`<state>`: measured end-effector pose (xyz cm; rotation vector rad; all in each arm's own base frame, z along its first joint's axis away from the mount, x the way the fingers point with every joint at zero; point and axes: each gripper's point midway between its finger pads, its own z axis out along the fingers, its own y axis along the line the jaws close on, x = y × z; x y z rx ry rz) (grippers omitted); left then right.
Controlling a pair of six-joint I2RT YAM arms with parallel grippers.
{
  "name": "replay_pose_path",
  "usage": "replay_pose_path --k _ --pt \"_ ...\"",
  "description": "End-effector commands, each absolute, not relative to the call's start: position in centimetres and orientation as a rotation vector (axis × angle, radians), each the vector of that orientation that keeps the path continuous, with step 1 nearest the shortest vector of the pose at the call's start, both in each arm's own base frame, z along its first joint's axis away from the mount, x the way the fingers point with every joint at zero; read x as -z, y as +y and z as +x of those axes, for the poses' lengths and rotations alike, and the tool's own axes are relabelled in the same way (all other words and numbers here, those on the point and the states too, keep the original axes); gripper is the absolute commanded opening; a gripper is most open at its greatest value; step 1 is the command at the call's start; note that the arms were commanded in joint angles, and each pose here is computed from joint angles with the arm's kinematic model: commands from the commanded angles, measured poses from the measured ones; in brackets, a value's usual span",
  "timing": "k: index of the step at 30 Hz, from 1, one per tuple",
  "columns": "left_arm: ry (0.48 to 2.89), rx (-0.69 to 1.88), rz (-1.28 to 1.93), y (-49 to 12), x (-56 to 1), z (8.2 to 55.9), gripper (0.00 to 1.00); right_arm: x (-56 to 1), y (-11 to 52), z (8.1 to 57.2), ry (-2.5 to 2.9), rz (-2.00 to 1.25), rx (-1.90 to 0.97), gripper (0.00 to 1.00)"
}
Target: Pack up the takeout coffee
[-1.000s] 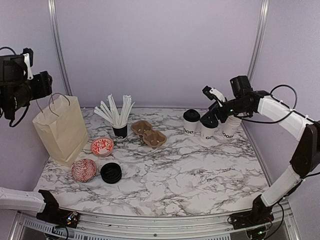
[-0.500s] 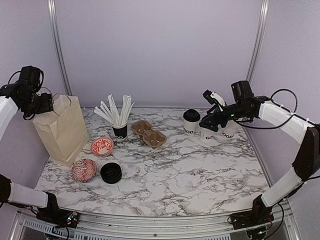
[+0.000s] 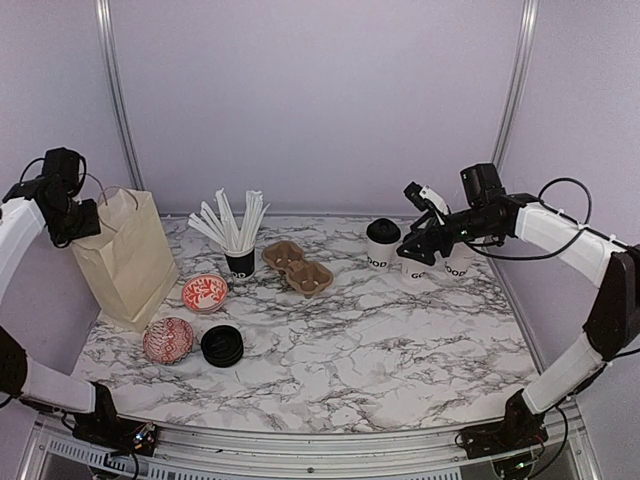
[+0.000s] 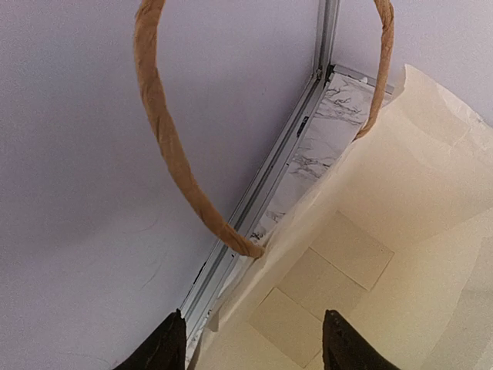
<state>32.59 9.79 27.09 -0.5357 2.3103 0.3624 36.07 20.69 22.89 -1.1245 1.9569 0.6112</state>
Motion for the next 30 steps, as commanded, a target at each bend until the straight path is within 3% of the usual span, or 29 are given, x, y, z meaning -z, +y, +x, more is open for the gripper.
replay_pose_path --k 1,10,15,21,28,30 --pt "2.272 -0.351 -0.479 9.8 -27.1 34.6 0.55 -22.1 21.1 36.1 1.958 -1.142 -0.644 0.95" --pt "2.278 -0.387 -0.464 10.3 -27.1 35.8 0.39 -21.7 21.1 36.1 1.969 -1.142 -0.655 0.95" --pt "2.194 -0.400 -0.480 10.5 -30.1 34.4 0.63 -21.4 21.2 36.2 1.978 -1.139 -0.664 0.95" --pt "2.217 -0.397 -0.454 10.4 -29.7 35.1 0.67 -20.8 21.4 36.2 1.996 -1.143 -0.684 0.95" --pt "2.320 -0.346 -0.394 9.7 -26.9 37.8 0.57 -20.9 21.4 36.2 1.997 -1.141 -0.684 0.94" --pt "2.320 -0.362 -0.399 9.9 -26.9 37.8 0.46 -20.9 21.4 36.2 1.997 -1.140 -0.680 0.94"
